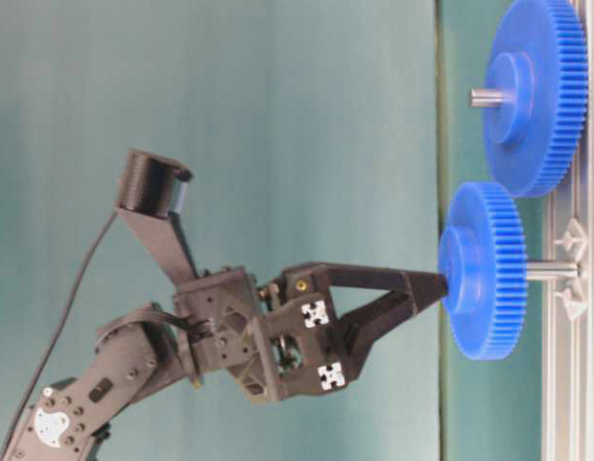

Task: Find the location of the shaft and insert the small gear.
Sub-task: 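Lower the small gear onto the shaft, meshing with the large gear, then open the left gripper to release the seated gear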

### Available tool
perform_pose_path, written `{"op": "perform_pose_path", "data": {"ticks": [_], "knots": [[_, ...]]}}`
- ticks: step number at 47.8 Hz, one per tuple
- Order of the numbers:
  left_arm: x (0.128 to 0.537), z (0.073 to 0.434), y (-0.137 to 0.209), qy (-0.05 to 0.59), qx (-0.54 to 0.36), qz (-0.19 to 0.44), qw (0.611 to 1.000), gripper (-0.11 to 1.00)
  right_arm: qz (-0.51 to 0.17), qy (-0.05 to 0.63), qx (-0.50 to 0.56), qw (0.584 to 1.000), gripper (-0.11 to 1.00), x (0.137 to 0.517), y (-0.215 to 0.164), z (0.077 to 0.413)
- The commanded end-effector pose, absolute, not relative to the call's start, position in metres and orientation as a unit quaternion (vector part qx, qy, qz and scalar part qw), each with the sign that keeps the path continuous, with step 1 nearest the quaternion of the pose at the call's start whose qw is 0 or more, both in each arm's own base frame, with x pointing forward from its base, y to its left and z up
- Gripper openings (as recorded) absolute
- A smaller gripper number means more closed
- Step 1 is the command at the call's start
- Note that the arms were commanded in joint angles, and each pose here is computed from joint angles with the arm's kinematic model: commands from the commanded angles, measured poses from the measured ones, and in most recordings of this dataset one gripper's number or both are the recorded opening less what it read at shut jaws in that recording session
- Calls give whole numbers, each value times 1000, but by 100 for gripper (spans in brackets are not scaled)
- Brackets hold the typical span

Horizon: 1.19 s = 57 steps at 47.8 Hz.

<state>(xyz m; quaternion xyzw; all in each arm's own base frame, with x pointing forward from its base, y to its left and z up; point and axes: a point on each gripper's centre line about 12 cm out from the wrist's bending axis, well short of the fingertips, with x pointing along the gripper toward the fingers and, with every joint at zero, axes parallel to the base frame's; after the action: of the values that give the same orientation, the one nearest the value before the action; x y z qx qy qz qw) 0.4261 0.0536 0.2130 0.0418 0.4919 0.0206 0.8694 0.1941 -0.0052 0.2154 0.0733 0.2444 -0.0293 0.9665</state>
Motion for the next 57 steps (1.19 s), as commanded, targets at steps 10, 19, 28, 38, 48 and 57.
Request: {"op": "perform_pose_path", "data": {"ticks": [10,19,28,38,48,57], "knots": [[419,232,48,484,38,22,874,34,-30,236,79,968,13,196,-5,219],[415,247,44,468,37,22,883,34,-31,236,79,968,13,196,-6,219],[402,241,35,477,33,17,878,34,-31,237,79,968,13,196,-6,219],[397,238,28,473,11,23,881,34,-30,237,79,968,13,196,-5,219],[393,250,10,447,18,7,894,34,-31,237,82,968,13,196,-5,219],[383,265,-1,430,22,-5,903,34,-31,236,82,968,13,196,-6,219]]}}
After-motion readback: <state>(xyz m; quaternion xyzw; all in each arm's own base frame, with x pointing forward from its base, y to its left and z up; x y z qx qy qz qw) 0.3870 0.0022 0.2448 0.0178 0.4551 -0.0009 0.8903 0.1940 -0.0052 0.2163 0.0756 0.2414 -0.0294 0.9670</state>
